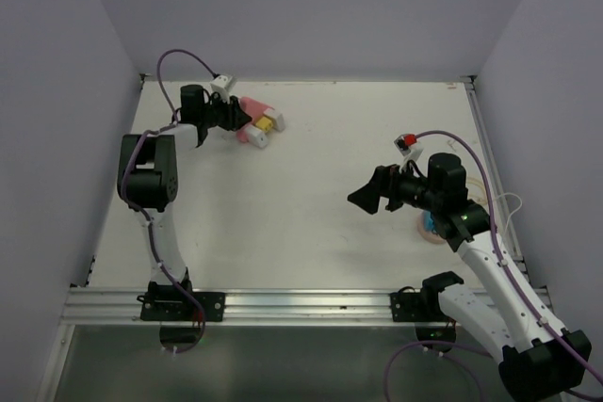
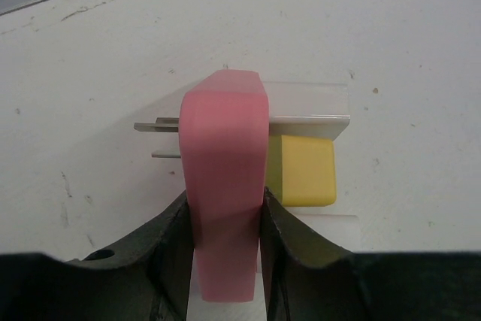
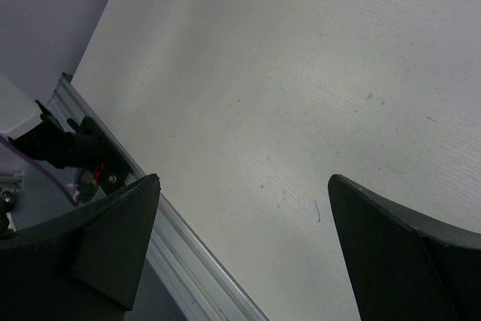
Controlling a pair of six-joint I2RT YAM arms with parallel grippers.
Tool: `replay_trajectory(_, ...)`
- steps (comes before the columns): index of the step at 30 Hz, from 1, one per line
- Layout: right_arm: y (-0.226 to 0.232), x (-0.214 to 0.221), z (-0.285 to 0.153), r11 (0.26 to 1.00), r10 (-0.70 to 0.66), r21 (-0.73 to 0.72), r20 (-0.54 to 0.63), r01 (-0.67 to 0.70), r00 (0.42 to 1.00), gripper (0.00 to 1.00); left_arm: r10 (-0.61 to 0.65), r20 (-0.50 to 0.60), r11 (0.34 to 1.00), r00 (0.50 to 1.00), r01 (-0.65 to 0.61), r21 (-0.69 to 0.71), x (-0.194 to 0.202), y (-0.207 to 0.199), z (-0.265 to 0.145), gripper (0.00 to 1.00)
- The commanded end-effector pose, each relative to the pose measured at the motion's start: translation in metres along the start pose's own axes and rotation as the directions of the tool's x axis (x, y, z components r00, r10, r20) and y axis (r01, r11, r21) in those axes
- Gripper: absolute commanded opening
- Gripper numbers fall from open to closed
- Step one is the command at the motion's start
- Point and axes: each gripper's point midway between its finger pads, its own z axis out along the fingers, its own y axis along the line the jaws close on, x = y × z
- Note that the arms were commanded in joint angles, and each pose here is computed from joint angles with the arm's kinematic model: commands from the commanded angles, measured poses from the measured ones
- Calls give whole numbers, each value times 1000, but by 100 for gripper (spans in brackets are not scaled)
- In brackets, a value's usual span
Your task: Pull the plug off the socket
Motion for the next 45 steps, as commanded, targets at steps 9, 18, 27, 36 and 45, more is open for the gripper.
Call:
replay_trajectory(9, 10, -26, 14, 998, 58, -18, 26, -57, 998, 99, -299, 127, 953, 946, 291, 83, -23, -94, -43, 0)
replay_trajectory(18, 31, -11, 55, 997, -74, -30, -91, 71, 993, 99, -388, 61, 921, 920, 384, 71, 14, -169, -71, 0)
replay_trajectory(27, 63, 28, 107, 954, -294, -108, -151, 280, 944, 99, -496, -12, 866, 868, 495, 67, 44, -201, -109, 0)
replay_trajectory(36, 69, 45, 151, 934, -342, -154, -124, 322, 931, 74, -532, -49, 843, 845, 534, 67, 59, -213, -125, 0)
replay_trajectory(45, 56, 52, 172, 925, -370, -138, -127, 353, 920, 80, -561, -76, 824, 824, 565, 43, 63, -214, -128, 0)
